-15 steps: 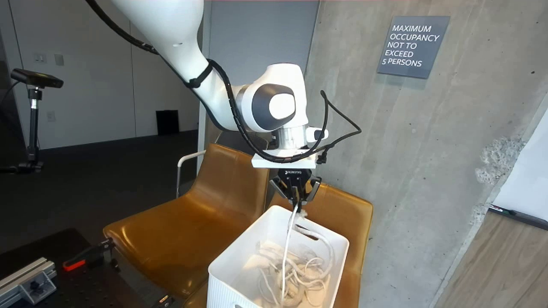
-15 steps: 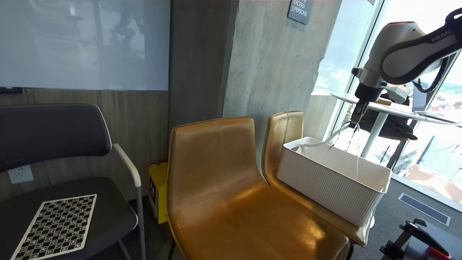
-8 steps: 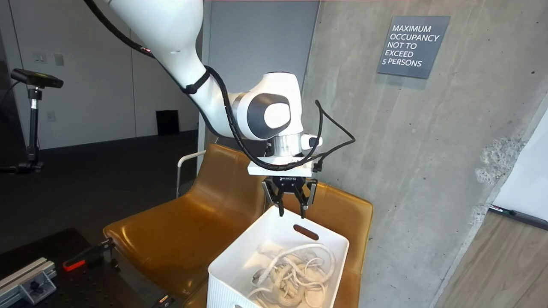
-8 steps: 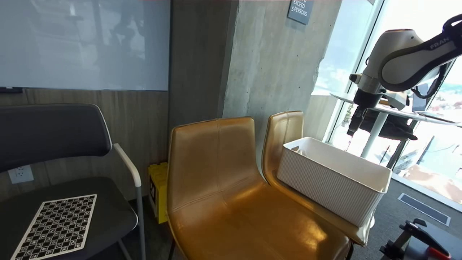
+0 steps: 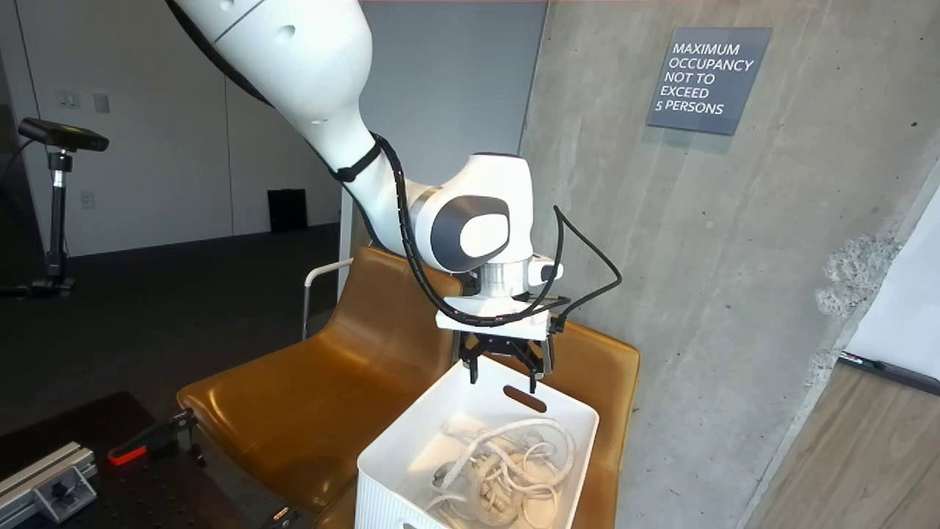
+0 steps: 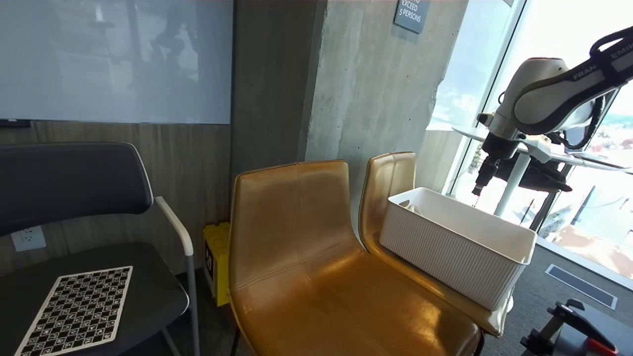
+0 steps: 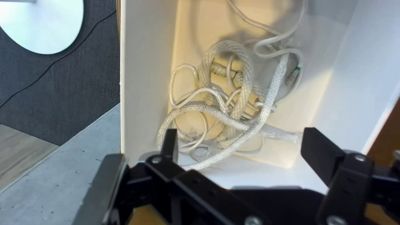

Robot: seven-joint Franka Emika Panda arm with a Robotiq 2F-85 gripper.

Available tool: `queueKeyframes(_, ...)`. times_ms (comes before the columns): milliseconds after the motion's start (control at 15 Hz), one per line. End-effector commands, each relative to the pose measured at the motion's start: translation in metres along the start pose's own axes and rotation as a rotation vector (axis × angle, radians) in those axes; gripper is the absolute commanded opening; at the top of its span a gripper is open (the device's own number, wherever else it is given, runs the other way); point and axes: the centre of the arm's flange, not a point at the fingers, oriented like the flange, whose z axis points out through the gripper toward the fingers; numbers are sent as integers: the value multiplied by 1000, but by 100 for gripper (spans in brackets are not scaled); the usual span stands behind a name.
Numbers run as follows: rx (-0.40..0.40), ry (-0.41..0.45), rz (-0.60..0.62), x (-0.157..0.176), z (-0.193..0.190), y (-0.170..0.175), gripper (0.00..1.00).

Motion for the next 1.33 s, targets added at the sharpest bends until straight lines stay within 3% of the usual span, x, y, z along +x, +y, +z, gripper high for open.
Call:
queueKeyframes(0,60,16,-22,11,28,11,100)
queueKeyframes(267,78,-6,-75,18,63,14,100)
queueKeyframes(667,97,-44,-154,43,137,-10,100)
queueKeyframes(1267,131,-104,-156,33,238,-10,100)
